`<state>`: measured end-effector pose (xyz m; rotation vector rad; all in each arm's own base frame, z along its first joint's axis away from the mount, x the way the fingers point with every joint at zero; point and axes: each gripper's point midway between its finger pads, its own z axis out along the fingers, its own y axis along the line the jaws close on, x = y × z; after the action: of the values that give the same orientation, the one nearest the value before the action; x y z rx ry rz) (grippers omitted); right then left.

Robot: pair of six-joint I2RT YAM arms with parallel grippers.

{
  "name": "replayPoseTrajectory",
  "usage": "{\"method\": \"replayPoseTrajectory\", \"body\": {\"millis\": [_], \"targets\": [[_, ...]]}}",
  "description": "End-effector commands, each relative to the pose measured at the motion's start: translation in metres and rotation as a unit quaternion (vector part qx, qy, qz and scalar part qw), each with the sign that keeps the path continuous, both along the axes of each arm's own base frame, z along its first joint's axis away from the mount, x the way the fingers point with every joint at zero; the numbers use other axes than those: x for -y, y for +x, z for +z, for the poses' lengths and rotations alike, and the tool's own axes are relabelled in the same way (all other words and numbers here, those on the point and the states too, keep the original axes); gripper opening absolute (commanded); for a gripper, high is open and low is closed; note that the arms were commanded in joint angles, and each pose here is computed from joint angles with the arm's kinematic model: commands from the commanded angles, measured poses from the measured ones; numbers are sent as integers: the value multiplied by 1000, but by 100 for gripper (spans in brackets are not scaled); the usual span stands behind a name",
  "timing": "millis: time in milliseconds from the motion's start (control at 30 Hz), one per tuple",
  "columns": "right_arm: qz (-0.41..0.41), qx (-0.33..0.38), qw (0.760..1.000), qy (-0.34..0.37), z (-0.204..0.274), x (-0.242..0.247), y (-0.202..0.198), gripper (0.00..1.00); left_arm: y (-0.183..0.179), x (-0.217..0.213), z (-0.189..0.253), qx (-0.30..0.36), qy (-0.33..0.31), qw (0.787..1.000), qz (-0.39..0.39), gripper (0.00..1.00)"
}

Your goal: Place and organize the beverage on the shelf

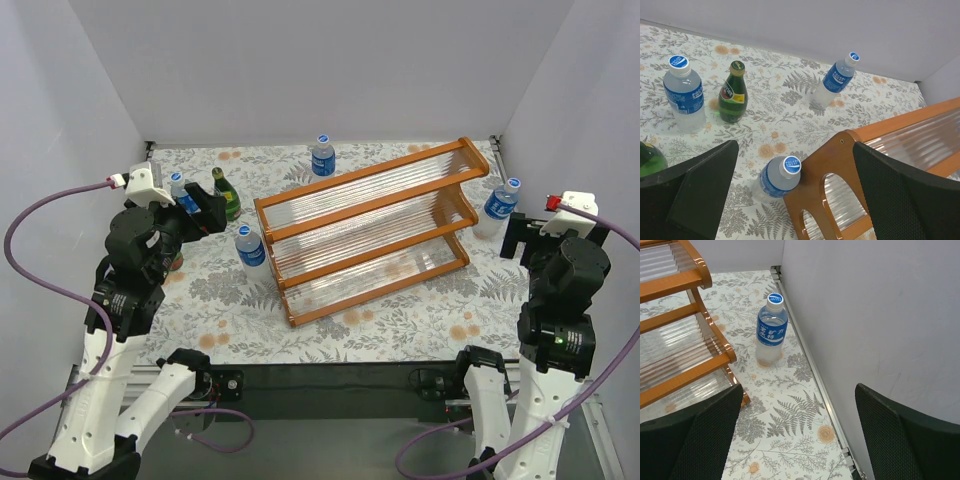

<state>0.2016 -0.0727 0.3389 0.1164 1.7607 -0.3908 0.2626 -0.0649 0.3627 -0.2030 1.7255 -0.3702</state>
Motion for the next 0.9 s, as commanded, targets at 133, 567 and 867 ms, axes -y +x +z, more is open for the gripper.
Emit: {"method": "replayPoseTrajectory", "body": {"millis": [133,567,867], "targets": [[58,34,998,-2,32,-19,7,98,-8,-2,19,19,11,1000,-2,98],[266,-42,953,-136,13,-67,6,98,-13,0,15,15,20,1000,-11,98],[279,-66,953,-96,-5,-72,7,98,-14,1,14,15,29,999,-17,98]]}}
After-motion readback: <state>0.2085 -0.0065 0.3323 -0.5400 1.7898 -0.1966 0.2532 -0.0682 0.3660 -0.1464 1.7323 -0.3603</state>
